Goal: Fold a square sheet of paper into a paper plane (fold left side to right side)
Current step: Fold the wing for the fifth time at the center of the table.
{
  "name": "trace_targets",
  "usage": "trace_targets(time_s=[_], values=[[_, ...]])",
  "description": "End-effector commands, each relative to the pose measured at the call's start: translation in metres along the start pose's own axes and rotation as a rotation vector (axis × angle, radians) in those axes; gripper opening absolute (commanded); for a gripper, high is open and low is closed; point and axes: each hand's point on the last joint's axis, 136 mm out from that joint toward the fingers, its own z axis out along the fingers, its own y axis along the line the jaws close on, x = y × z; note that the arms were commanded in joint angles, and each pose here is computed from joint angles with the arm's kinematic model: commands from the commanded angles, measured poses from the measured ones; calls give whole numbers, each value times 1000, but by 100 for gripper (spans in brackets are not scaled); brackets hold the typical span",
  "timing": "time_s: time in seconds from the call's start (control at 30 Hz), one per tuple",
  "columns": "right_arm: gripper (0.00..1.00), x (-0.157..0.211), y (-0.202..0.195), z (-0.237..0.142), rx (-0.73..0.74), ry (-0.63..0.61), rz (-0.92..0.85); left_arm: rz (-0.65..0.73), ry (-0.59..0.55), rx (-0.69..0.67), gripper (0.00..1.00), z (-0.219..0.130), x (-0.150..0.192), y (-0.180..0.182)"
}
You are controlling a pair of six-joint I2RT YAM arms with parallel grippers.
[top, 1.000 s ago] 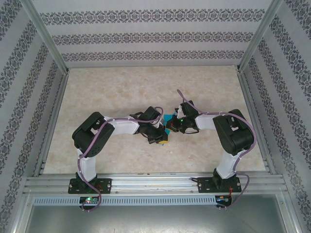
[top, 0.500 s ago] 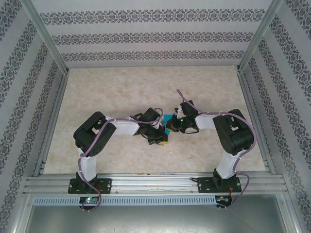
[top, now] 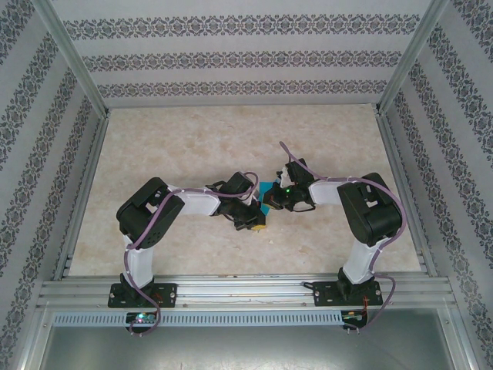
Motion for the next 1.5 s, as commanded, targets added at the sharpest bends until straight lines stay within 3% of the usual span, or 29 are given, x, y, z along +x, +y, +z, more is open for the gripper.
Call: trace_targets(time_s=[0.0, 1.47], values=[[0, 38, -65, 9, 222, 106, 114, -40, 26, -48, 2, 5, 11, 17], [0, 40, -71, 8, 258, 122, 113, -55, 68, -52, 1, -2, 51, 48]])
